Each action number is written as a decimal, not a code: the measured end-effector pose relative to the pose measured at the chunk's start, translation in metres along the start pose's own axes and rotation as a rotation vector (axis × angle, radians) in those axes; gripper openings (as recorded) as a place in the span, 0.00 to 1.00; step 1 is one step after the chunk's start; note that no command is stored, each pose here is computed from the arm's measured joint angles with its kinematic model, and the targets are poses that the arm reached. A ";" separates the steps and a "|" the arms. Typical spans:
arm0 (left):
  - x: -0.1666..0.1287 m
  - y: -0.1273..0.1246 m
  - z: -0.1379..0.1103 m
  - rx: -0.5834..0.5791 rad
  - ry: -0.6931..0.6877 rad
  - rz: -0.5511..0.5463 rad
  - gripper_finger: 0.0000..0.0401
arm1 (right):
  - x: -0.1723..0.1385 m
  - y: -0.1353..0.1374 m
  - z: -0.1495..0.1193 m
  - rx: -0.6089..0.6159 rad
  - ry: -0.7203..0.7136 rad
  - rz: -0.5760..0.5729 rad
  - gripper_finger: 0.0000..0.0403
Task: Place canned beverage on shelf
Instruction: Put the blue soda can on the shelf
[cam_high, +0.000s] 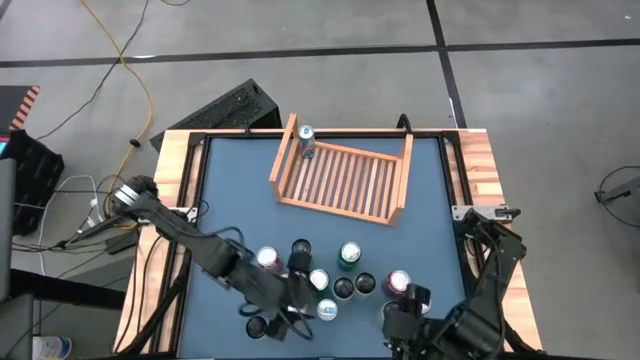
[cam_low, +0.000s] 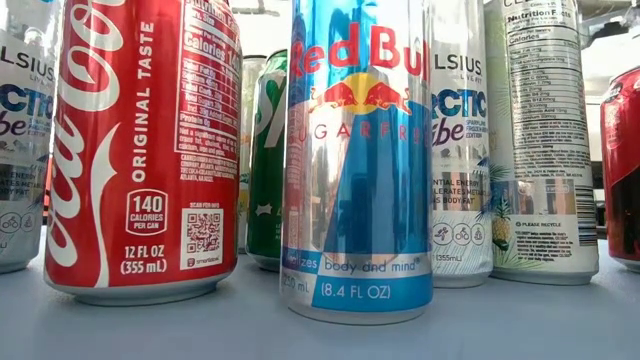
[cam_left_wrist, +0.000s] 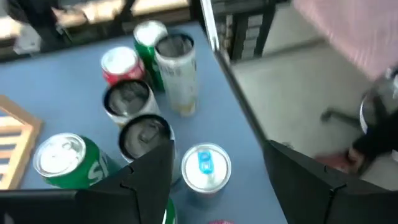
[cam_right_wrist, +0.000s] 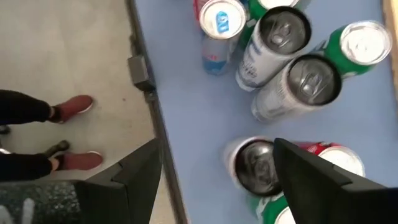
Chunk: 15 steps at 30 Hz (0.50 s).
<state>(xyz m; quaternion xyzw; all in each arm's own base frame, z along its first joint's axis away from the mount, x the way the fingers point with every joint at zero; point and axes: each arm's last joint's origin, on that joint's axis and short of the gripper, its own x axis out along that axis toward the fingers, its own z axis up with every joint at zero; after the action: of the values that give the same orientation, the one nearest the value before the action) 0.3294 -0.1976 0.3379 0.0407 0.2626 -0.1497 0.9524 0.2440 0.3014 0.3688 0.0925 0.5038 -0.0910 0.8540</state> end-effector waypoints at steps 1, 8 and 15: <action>0.005 -0.002 0.004 0.007 0.019 -0.009 0.58 | -0.001 0.002 -0.003 0.000 -0.002 0.003 0.72; 0.044 -0.009 0.011 -0.004 0.194 -0.044 0.58 | -0.005 0.010 -0.018 0.020 -0.012 0.009 0.72; 0.062 -0.009 0.012 0.017 0.233 -0.051 0.58 | -0.007 0.014 -0.025 0.046 -0.012 0.015 0.72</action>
<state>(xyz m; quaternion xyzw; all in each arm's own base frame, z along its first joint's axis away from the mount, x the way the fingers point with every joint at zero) 0.3835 -0.2241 0.3159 0.0591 0.3711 -0.1701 0.9110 0.2229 0.3218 0.3638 0.1152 0.4958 -0.0966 0.8553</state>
